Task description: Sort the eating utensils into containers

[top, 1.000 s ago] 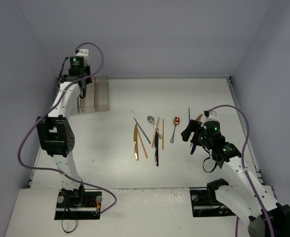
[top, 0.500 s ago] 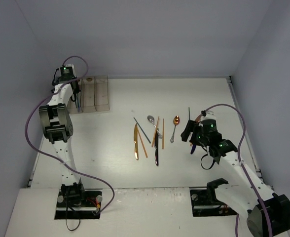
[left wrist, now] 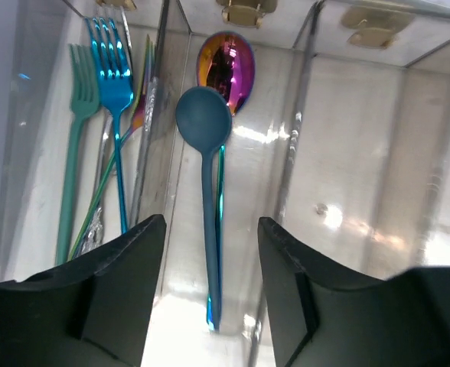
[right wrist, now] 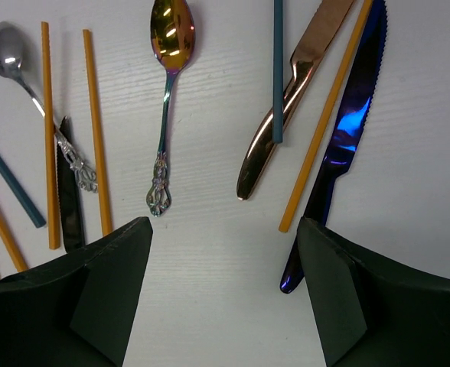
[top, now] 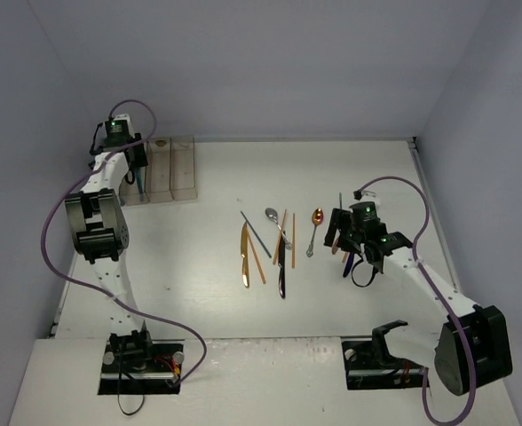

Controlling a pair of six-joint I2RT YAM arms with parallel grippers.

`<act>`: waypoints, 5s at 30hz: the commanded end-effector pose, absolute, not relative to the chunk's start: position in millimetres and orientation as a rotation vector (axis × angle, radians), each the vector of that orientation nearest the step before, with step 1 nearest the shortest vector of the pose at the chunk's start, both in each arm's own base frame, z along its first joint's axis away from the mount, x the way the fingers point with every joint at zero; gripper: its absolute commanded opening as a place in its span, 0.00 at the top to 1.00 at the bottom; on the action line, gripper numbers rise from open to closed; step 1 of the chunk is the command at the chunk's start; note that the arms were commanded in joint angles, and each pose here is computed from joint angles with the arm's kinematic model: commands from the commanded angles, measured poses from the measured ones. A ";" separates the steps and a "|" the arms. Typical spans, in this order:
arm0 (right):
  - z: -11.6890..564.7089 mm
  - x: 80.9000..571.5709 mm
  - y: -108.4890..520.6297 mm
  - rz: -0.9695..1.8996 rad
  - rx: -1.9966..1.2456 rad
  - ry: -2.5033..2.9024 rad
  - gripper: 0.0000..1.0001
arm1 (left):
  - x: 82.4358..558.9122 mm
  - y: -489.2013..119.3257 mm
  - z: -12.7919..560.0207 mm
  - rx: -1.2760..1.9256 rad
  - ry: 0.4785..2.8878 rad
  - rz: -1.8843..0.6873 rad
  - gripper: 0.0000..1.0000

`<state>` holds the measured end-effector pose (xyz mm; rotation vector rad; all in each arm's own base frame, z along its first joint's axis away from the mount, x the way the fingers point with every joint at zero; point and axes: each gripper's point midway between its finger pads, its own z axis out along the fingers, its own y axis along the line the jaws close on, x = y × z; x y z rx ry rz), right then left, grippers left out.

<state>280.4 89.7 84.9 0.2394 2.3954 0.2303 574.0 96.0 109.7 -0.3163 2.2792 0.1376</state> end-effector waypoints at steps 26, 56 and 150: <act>20.2 367.7 143.6 -0.062 0.290 2.443 0.53 | 357.5 -122.5 223.5 0.060 2.129 -0.400 0.28; 198.4 363.1 213.8 0.583 0.221 2.082 1.00 | 306.8 -294.3 278.1 0.354 1.875 -0.902 0.16; 166.2 314.5 113.3 0.357 0.211 2.083 0.00 | 545.8 106.8 153.7 -0.286 2.253 0.174 0.48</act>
